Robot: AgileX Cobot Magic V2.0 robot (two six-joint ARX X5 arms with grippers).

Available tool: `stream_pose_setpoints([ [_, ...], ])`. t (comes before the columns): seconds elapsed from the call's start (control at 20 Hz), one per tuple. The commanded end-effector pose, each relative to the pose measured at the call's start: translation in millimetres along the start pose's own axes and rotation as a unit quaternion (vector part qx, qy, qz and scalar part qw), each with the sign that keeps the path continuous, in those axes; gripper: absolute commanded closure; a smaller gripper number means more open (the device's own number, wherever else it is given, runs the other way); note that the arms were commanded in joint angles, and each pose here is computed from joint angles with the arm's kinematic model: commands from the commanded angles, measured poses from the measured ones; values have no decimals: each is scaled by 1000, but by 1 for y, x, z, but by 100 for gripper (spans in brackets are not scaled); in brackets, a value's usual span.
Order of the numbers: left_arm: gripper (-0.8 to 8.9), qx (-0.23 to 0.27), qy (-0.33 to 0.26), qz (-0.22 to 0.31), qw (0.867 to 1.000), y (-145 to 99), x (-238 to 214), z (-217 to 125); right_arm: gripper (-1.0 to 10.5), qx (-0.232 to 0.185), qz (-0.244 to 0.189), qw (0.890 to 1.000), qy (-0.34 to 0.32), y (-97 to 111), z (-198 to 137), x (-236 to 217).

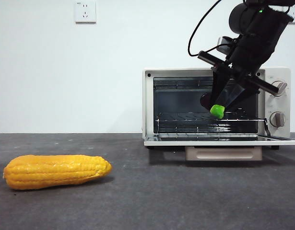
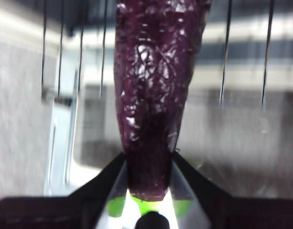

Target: Take the eggplant from the table,put the eggplant in the oven

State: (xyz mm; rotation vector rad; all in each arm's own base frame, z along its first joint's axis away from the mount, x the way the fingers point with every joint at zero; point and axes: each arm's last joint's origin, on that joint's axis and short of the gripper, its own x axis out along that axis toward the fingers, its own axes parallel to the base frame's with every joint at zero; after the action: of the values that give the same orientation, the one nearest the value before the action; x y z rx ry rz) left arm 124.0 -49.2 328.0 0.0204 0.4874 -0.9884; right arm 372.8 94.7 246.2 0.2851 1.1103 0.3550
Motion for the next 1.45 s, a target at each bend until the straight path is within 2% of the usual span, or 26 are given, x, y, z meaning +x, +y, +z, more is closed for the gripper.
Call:
stream_pose_setpoints([
  [0.05,820,-4,4,-1,1000,0,1,-2,956,28,6,999,-25,-4,10,6],
  [0.15,819,-4,5,-1,1000,0,1,-2,953,45,5,998,-49,-6,15,6],
  [0.3,819,-6,6,-2,1000,0,1,-2,942,41,-2,996,-74,-6,20,7],
  [0.35,819,-6,7,-2,1000,0,1,-3,909,40,-10,996,-79,-7,20,8],
  [0.45,819,-7,7,-2,1000,0,1,-3,752,40,-29,994,-95,-7,22,7],
  [0.5,820,-7,8,-2,1000,0,1,-3,717,39,-31,994,-102,-7,24,7],
  [1.45,819,-8,9,-2,1000,0,2,-3,717,37,-42,994,-97,-7,22,3],
])
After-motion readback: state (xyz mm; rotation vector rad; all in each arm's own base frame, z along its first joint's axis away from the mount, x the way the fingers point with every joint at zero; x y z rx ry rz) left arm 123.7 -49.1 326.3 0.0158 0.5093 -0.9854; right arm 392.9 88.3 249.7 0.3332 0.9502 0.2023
